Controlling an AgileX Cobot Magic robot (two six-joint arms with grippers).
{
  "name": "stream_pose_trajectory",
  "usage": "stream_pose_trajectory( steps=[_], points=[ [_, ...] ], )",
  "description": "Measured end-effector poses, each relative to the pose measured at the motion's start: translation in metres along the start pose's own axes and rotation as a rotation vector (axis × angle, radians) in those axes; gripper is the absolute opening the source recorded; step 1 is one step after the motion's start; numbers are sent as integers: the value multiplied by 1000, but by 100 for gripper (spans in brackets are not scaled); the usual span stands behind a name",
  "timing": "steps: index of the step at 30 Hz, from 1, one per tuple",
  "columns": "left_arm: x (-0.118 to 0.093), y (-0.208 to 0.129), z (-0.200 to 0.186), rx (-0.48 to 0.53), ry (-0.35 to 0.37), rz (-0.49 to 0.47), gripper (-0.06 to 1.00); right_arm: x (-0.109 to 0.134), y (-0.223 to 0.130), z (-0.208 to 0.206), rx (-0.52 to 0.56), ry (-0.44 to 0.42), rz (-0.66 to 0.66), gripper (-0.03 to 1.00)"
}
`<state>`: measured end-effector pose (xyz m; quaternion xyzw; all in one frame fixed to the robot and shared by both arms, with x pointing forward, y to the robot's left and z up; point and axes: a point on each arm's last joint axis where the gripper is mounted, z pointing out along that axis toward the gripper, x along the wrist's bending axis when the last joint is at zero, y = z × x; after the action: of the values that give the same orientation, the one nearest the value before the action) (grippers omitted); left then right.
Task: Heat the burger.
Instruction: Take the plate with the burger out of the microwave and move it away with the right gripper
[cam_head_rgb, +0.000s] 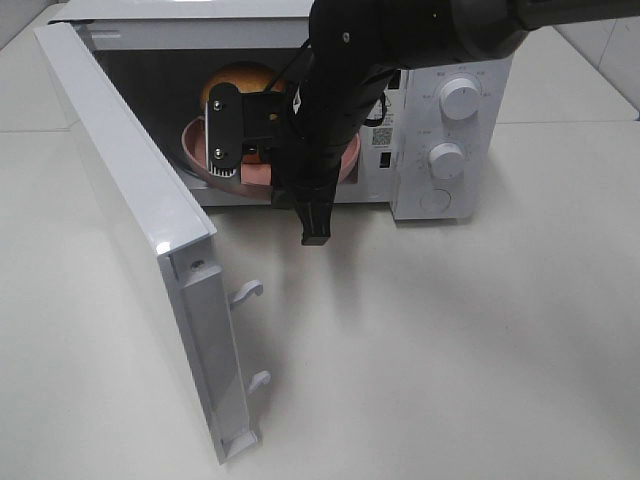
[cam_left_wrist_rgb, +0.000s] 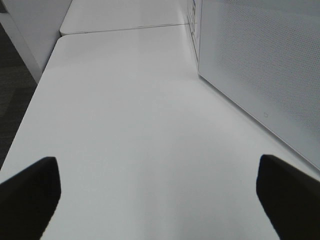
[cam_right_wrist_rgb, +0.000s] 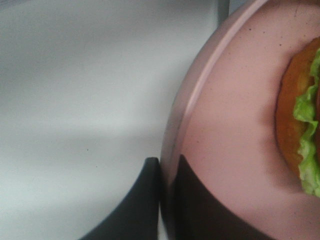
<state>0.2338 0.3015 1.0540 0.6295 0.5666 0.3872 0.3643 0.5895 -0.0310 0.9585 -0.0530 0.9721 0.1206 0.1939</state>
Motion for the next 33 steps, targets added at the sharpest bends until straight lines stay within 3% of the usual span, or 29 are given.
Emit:
stream_pose_trajectory(
  steps=[6,33],
  points=[
    [0,0,0,0,0,0,99,7,-3,-11,-28,-41,-18,5],
    [0,0,0,0,0,0,99,48,-27,-59,-15,-61,-147,8]
  ],
)
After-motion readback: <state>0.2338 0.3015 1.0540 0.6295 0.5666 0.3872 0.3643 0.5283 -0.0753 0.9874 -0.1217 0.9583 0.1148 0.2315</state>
